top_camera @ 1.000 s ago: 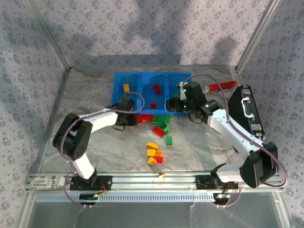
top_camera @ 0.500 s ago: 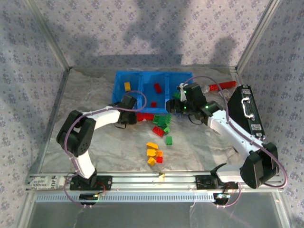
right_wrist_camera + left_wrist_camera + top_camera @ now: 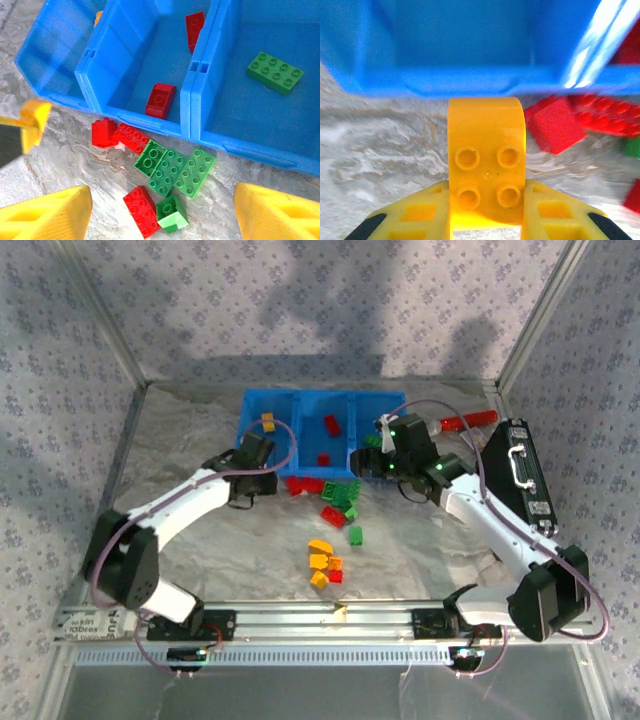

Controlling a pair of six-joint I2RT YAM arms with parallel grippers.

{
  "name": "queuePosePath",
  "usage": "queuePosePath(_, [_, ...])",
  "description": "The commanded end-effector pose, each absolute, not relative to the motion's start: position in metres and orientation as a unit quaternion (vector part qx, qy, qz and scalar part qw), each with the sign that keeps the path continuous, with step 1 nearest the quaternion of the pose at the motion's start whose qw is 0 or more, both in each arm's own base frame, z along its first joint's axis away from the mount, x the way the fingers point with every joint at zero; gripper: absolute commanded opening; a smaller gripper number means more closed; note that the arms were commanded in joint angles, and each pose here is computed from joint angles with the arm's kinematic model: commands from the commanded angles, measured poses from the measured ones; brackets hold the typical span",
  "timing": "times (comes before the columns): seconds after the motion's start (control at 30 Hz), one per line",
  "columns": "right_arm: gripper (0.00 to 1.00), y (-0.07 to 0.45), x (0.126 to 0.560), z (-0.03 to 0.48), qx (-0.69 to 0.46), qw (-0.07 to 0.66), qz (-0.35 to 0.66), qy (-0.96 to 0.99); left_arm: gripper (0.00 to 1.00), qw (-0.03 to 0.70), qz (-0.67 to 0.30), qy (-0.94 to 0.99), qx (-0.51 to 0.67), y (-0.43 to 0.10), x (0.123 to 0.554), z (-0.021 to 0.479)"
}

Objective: Sort the legos into containers by color
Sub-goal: Place the lego in the container, then pick up the lego from the bottom-center of the table.

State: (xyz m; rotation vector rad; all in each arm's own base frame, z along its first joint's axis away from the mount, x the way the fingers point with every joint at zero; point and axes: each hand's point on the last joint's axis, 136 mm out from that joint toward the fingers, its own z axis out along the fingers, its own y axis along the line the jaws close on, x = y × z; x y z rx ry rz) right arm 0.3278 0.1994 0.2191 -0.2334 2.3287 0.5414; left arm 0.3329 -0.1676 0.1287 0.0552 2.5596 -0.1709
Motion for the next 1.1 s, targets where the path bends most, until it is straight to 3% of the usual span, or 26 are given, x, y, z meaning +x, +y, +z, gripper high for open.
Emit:
queuePosePath(0.0, [0.76,0.199,0.325,0.221,-0.084,0.365,0.222,0.900,0.22,0.313,-0.050,0.948,0.023,-0.160,0.355,0.165])
queuePosePath(0.2, [0.76,0.198,0.312,0.224,-0.087,0.368,0.225,0.898,0.24,0.322,-0.042,0.946,0.014,-0.161,0.411,0.180])
queuePosePath(0.23, [0.76,0.196,0.308,0.225,-0.087,0.368,0.224,0.898,0.29,0.318,-0.036,0.947,0.008,-0.159,0.420,0.181])
queuePosePath(0.3, [0.76,0.193,0.302,0.226,-0.087,0.368,0.224,0.898,0.68,0.301,-0.027,0.953,0.003,-0.158,0.427,0.187])
queuePosePath(0.43, [0.76,0.186,0.289,0.221,-0.086,0.365,0.221,0.900,0.90,0.341,-0.008,0.939,0.031,-0.179,0.405,0.212])
queuePosePath(0.6, [0.77,0.189,0.274,0.202,-0.106,0.339,0.228,0.906,0.90,0.342,-0.053,0.938,0.009,-0.182,0.365,0.204])
queuePosePath(1.07, [0.70,0.265,0.189,0.130,-0.359,0.165,0.207,0.895,0.80,0.320,-0.171,0.932,-0.026,-0.162,0.250,0.137])
